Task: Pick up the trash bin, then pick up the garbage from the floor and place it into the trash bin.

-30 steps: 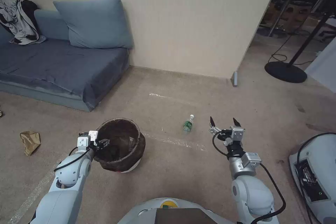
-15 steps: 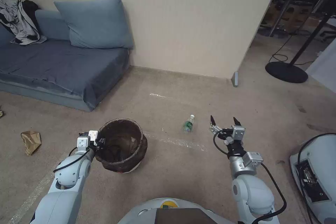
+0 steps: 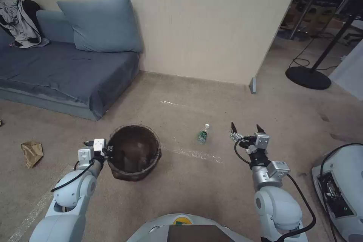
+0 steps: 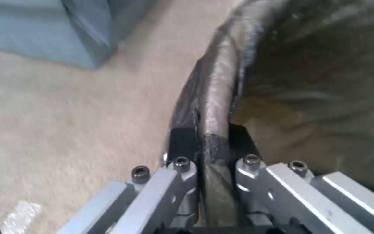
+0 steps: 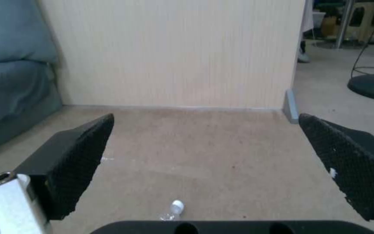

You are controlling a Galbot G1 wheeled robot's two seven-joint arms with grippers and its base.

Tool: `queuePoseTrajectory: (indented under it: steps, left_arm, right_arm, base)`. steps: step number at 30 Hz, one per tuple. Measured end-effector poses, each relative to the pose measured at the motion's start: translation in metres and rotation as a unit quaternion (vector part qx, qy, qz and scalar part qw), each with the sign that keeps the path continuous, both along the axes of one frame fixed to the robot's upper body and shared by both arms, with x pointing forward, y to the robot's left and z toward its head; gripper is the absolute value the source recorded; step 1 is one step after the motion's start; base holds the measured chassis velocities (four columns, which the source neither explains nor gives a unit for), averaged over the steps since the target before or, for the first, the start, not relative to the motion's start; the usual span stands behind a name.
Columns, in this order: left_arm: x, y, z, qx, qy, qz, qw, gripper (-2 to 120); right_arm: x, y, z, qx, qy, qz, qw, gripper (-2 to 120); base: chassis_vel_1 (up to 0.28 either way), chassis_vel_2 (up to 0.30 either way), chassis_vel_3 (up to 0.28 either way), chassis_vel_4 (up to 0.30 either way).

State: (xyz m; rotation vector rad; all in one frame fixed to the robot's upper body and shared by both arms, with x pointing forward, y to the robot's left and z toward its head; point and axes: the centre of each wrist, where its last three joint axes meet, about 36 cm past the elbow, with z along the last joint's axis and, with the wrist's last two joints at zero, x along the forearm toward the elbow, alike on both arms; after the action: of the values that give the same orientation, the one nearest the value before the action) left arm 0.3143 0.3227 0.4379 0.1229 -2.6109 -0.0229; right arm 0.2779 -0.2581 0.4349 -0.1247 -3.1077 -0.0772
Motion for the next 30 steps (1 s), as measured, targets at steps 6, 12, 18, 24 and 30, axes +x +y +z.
queuePoseTrajectory:
  steps: [6, 12, 18, 24, 30]
  left_arm:
    - [-0.017, -0.015, 0.03, -0.013, -0.064, -0.005, 0.9978, 4]
    - [-0.026, -0.026, 0.054, -0.001, -0.133, -0.009, 0.9911, 3]
    - [-0.035, -0.035, 0.064, 0.011, -0.166, -0.013, 0.9859, 3]
    - [-0.038, -0.038, 0.069, 0.009, -0.178, -0.013, 0.984, 3]
    - [-0.04, -0.038, 0.076, 0.004, -0.186, -0.009, 0.9824, 3]
  right_arm:
    - [0.0, -0.001, 0.006, -0.001, -0.003, -0.002, 1.0, 100]
    - [-0.001, -0.002, 0.014, -0.005, -0.011, -0.004, 1.0, 100]
    - [-0.005, -0.005, 0.022, -0.012, -0.017, -0.007, 1.0, 100]
    - [-0.007, -0.006, 0.026, -0.014, -0.019, -0.009, 1.0, 100]
    - [-0.008, -0.007, 0.033, -0.018, -0.02, -0.007, 1.0, 100]
  base:
    - [0.0, 0.0, 0.0, 0.0]
    - [0.0, 0.0, 0.0, 0.0]
    - [0.0, 0.0, 0.0, 0.0]
    - [0.0, 0.0, 0.0, 0.0]
    - [0.0, 0.0, 0.0, 0.0]
